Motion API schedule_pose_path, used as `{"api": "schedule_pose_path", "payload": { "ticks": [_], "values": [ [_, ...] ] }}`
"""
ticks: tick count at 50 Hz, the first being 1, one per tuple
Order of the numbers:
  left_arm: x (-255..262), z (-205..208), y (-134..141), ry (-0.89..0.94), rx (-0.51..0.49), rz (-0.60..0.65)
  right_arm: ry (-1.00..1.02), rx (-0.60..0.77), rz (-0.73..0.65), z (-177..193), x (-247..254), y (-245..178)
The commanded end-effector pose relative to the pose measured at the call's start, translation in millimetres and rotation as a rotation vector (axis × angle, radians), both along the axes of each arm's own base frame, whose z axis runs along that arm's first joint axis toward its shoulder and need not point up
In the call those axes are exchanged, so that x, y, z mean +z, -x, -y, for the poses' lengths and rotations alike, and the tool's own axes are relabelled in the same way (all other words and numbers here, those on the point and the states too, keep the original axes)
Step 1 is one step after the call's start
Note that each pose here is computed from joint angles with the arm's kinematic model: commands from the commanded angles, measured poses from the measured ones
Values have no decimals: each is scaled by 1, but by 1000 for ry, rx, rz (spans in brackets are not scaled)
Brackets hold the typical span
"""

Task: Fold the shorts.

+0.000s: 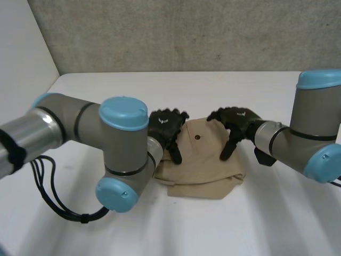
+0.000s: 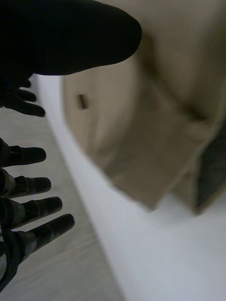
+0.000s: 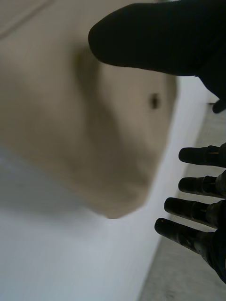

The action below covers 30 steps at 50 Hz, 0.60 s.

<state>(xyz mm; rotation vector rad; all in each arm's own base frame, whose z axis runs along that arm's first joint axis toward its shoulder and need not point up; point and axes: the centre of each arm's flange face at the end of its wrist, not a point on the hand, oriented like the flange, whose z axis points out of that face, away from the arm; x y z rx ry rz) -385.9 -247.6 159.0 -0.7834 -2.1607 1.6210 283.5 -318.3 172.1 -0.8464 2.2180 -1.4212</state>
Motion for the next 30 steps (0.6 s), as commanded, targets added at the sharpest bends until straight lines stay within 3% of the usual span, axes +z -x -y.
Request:
{"api": "schedule_pose_path", "payload": {
  "ticks": [1, 10, 21, 25, 30],
  "values": [
    [-28, 3, -6, -61, 47, 75, 6, 7, -103, 6, -23, 3],
    [-31, 1, -10, -63, 55, 101, 47, 23, -164, 6, -24, 4],
    [27, -4, -16, 20, 58, 20, 125, 24, -131, 0, 10, 2],
    [68, -10, -28, 77, 70, -33, 221, -36, -88, -2, 54, 10],
    [141, -5, -70, 195, 162, -134, 341, -255, -24, -6, 114, 30]
  ]
}}
